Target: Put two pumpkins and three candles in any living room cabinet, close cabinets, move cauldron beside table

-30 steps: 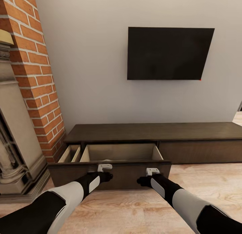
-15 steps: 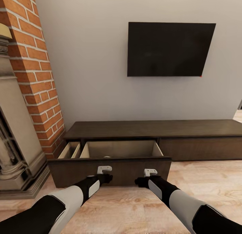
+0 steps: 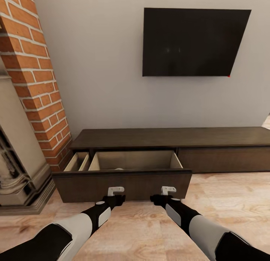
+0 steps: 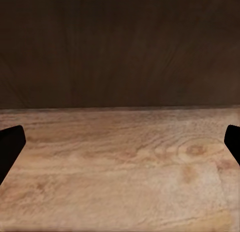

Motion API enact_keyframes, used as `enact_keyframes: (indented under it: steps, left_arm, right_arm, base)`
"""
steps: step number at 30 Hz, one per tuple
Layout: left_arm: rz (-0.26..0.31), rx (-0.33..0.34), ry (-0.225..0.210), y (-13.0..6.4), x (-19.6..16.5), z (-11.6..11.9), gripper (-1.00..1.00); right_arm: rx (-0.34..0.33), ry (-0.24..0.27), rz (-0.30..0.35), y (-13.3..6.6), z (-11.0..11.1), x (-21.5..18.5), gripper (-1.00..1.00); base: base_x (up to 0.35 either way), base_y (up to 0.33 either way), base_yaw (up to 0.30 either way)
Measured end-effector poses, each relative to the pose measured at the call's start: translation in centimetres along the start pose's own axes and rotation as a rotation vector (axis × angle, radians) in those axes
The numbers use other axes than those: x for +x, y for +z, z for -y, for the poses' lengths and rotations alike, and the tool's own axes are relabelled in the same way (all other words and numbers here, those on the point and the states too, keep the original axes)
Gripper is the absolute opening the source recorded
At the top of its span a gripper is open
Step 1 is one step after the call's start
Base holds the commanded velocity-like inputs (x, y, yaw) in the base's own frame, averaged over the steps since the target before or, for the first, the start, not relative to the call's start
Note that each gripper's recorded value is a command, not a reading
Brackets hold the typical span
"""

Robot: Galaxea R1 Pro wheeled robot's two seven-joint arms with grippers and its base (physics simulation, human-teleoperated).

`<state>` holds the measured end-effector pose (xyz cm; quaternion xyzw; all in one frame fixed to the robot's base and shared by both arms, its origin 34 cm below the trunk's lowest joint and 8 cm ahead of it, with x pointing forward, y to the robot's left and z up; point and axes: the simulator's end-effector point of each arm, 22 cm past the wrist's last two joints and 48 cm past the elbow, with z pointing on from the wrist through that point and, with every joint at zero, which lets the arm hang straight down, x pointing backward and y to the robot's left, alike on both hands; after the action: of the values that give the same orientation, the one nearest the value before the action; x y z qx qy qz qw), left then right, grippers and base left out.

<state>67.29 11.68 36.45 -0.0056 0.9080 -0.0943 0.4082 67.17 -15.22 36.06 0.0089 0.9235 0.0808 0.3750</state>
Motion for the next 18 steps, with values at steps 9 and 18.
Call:
enact_keyframes:
  steps: [9, 18]
  left_arm:
    - [0.034, -0.004, -0.006, 1.0, 0.7, -0.4, 1.0]
    - [0.05, -0.002, -0.009, 0.9, 1.1, -0.4, 1.0]
  right_arm:
    - [0.008, 0.011, 0.032, 1.2, 0.5, 0.8, 1.0]
    - [0.007, 0.01, 0.035, 1.2, 0.4, 0.7, 1.0]
  base:
    - [0.0, 0.0, 0.0]
    - [0.0, 0.0, 0.0]
